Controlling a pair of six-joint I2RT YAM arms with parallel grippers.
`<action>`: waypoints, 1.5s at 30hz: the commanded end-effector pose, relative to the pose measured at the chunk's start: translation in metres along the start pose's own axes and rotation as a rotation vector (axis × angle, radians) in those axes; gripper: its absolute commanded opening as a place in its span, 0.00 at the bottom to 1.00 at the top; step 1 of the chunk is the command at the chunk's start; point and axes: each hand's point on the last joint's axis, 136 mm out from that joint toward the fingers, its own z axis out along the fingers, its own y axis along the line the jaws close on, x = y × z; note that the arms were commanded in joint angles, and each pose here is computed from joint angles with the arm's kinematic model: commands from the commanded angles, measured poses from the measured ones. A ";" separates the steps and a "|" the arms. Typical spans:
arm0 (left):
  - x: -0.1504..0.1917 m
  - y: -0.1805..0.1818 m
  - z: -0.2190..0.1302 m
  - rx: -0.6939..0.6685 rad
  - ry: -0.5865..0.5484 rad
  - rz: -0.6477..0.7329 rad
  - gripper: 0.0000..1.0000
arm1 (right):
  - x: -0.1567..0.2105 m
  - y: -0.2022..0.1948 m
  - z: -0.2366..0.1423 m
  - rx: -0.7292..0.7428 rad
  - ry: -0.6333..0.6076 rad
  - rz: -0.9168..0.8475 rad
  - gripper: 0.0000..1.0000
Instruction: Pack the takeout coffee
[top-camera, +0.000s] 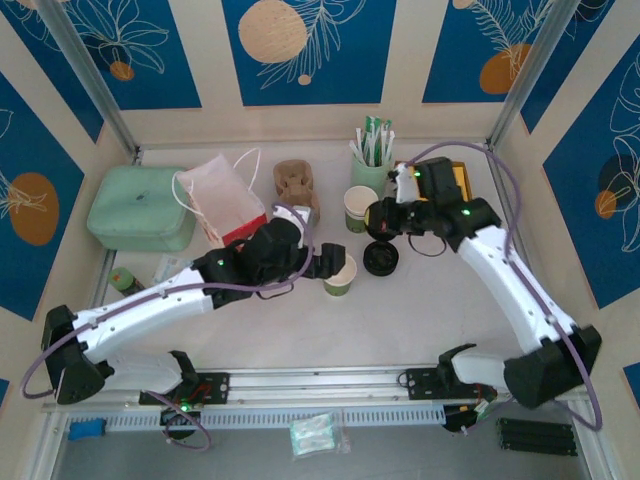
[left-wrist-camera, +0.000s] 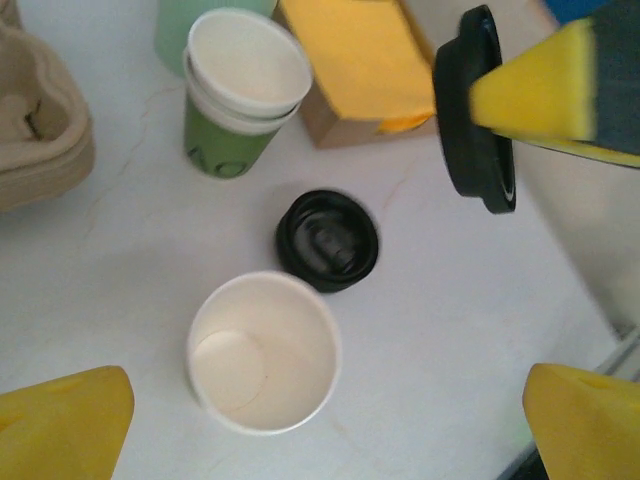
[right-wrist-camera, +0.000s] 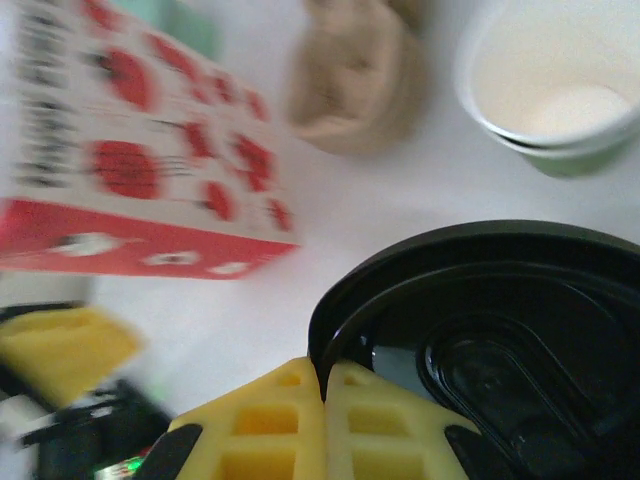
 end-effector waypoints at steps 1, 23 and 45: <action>-0.044 -0.023 -0.028 0.146 -0.165 -0.136 0.99 | -0.008 0.069 -0.038 -0.351 -0.022 -0.031 0.00; -0.137 -0.089 -0.123 0.689 -0.451 -0.486 1.00 | -0.013 0.198 -0.124 -0.911 -0.055 -0.374 0.00; -0.143 -0.103 -0.097 0.829 -0.411 -0.622 1.00 | -0.010 0.202 -0.114 -0.913 -0.057 -0.368 0.00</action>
